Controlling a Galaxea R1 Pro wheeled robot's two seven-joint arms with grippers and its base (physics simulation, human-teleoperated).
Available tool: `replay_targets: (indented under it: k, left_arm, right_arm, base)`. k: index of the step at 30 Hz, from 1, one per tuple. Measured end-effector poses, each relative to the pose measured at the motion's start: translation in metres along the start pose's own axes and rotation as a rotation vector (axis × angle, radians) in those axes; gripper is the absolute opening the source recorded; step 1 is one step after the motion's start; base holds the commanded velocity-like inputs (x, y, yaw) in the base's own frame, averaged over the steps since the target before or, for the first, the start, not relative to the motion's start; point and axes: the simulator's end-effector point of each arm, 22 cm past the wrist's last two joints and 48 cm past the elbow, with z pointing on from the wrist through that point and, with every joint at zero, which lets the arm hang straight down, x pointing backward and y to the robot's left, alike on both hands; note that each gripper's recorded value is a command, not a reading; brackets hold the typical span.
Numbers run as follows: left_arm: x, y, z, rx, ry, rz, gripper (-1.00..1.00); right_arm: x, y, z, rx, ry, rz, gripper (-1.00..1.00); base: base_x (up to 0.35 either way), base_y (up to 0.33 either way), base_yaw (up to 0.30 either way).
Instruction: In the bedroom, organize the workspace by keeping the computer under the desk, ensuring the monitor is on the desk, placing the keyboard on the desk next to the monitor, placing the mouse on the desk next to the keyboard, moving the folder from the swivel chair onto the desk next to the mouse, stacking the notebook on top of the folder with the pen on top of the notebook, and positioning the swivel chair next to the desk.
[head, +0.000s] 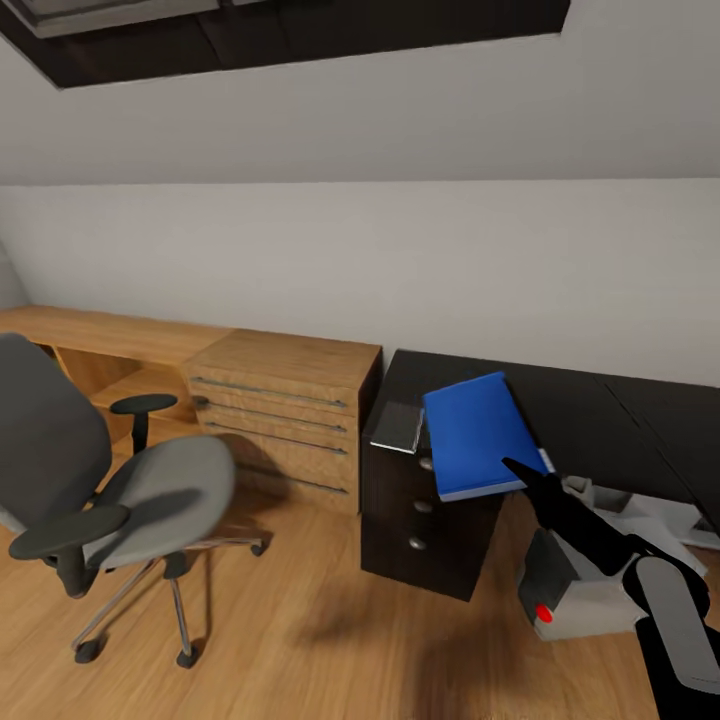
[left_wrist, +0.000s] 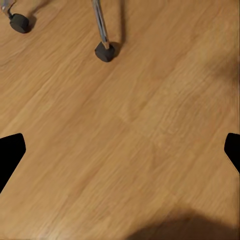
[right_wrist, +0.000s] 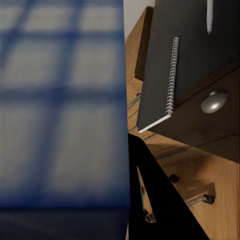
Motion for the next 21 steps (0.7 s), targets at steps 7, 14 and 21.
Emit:
replay_targets:
  k: [7,14,21]
  left_arm:
    - [-0.001,0.0,-0.001,0.0,0.0,0.0,1.0]
    - [-0.01,0.001,-0.01,0.0,0.0,0.0,1.0]
    - [-0.018,0.002,-0.018,0.0,0.0,0.0,1.0]
  right_arm:
    - [-0.003,-0.002,-0.001,0.007,-0.007,0.008,-1.0]
    - [-0.008,0.007,-0.001,0.011,-0.005,0.012,-1.0]
    - [-0.013,0.016,-0.002,0.012,-0.005,0.012,-1.0]
  base:
    - [0.0,0.0,-0.297]
    - [0.0,0.0,-0.297]
    - [0.0,0.0,-0.298]
